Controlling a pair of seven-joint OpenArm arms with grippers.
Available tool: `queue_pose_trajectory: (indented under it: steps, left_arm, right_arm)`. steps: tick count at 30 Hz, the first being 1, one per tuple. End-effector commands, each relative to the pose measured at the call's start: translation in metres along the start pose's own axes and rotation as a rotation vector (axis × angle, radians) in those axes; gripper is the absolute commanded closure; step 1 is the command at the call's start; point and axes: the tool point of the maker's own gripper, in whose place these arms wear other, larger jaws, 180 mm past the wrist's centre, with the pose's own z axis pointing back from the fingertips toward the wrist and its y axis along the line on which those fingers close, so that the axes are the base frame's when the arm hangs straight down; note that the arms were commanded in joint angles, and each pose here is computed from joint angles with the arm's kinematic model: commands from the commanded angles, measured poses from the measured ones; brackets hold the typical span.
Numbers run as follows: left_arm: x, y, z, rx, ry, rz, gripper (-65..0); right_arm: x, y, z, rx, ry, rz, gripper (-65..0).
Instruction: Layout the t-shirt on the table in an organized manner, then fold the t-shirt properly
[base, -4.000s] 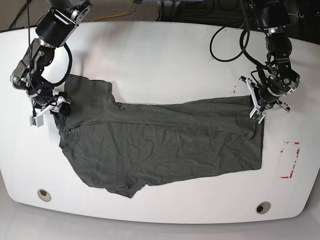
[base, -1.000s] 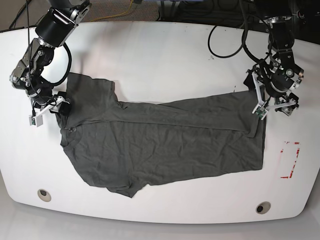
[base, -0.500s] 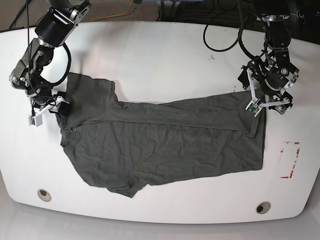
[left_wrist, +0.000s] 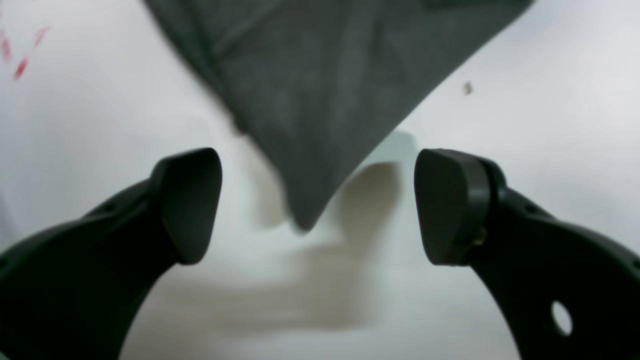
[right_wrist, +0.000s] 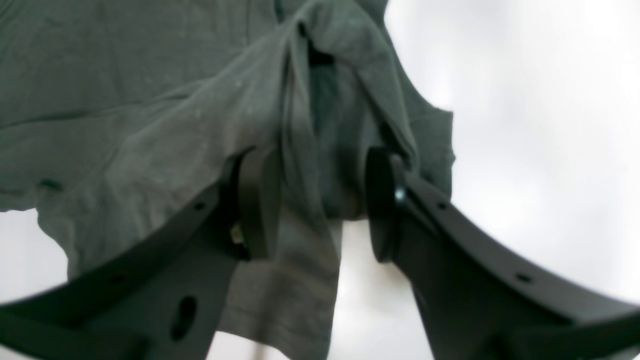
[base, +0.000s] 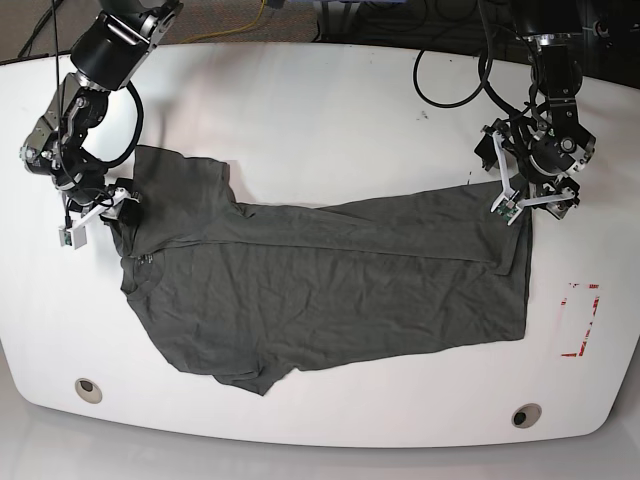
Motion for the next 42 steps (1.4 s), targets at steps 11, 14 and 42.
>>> queue_pose_trajectory:
  steps: [11,14,42]
  left_arm:
    - [0.004,0.006,-0.007,-0.003,-0.028,0.015,-57.9]
    - [0.005,0.007,-0.007,-0.001,-0.03,0.015,-57.2]
    - [0.008,0.016,-0.021,-0.016,-0.016,0.05,-2.5]
  right_arm:
    - [0.022,-0.001,0.006,0.001,-0.062,0.022,-25.9]
    - [0.023,-0.002,0.007,-0.001,-0.063,0.021,-25.9]
    - [0.022,-0.001,0.007,0.001,-0.063,0.018,-25.8]
